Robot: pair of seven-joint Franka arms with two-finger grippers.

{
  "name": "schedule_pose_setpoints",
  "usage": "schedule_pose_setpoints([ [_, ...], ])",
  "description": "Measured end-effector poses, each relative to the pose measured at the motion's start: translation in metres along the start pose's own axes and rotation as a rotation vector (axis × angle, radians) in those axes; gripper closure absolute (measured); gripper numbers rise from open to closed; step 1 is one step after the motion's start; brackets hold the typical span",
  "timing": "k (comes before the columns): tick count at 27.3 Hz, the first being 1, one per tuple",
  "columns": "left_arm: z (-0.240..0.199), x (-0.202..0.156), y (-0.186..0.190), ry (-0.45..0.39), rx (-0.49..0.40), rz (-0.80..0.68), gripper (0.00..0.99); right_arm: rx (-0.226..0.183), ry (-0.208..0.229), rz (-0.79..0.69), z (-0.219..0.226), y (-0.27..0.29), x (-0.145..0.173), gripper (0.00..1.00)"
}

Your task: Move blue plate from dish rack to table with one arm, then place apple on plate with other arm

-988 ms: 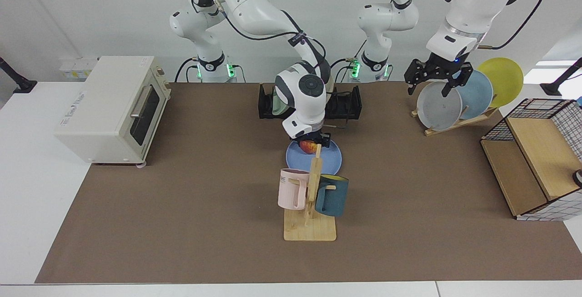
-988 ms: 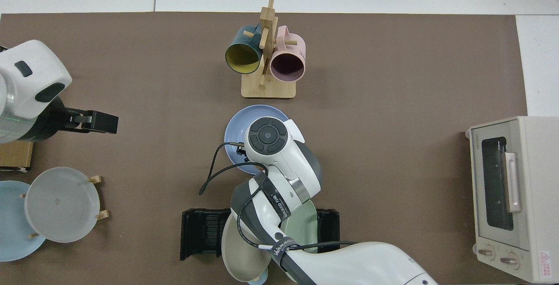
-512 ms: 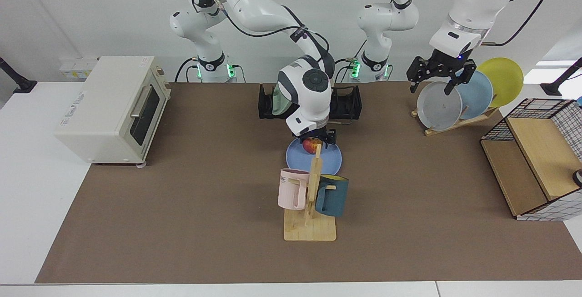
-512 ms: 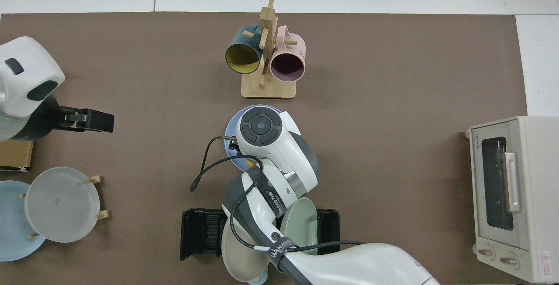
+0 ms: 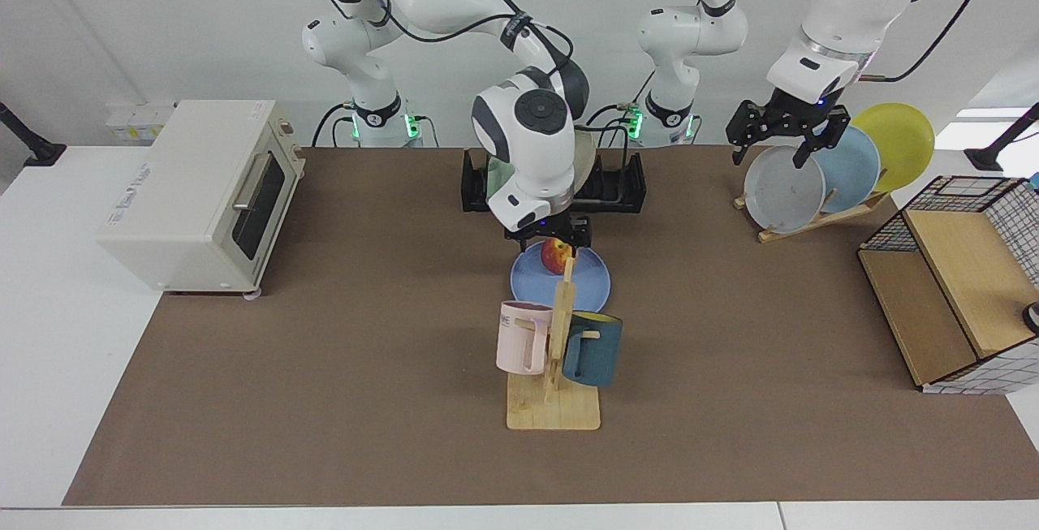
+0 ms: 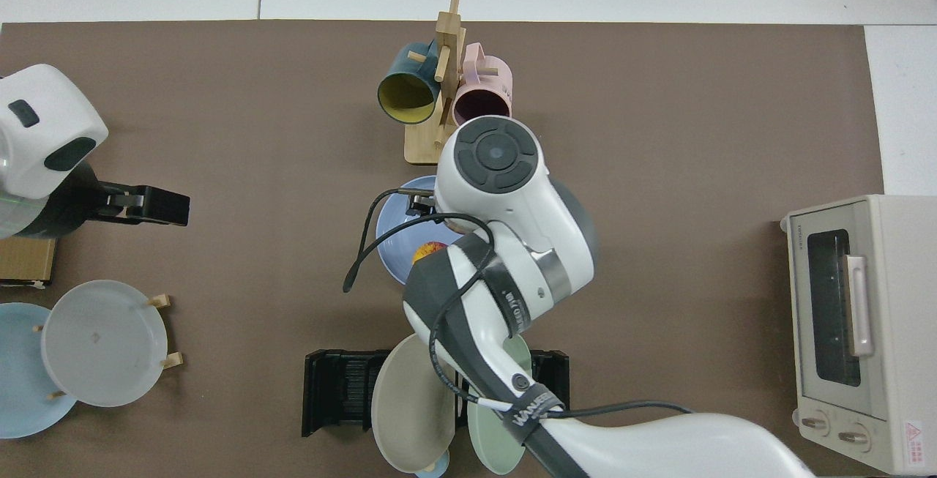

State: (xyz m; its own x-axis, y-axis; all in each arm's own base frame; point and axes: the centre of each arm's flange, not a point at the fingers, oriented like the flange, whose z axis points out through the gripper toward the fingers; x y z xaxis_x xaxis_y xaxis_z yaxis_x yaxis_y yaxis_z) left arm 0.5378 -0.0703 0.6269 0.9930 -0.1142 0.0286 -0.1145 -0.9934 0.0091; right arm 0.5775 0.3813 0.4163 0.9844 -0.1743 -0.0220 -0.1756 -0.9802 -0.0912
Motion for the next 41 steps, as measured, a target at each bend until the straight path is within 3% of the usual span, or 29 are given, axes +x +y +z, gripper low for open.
schedule_pose_setpoints([
  [6, 0.000, 0.000, -0.002, -0.002, 0.000, -0.003, 0.000, 0.020, 0.024, -0.081, -0.046, 0.061, 0.039, 0.00],
  [16, 0.000, 0.000, -0.002, -0.001, 0.000, -0.004, 0.000, 0.001, -0.003, -0.216, -0.090, 0.160, 0.074, 0.00],
  [22, -0.001, 0.000, -0.002, 0.000, 0.000, -0.004, 0.000, -0.032, 0.029, -0.300, -0.119, 0.211, 0.077, 0.00],
  [31, -0.001, 0.000, -0.002, 0.000, 0.000, -0.004, 0.000, -0.033, 0.048, -0.400, -0.163, 0.285, 0.073, 0.00],
  [41, -0.001, 0.000, -0.002, 0.000, 0.000, -0.004, 0.000, -0.055, 0.055, -0.424, -0.182, 0.304, 0.062, 0.00],
])
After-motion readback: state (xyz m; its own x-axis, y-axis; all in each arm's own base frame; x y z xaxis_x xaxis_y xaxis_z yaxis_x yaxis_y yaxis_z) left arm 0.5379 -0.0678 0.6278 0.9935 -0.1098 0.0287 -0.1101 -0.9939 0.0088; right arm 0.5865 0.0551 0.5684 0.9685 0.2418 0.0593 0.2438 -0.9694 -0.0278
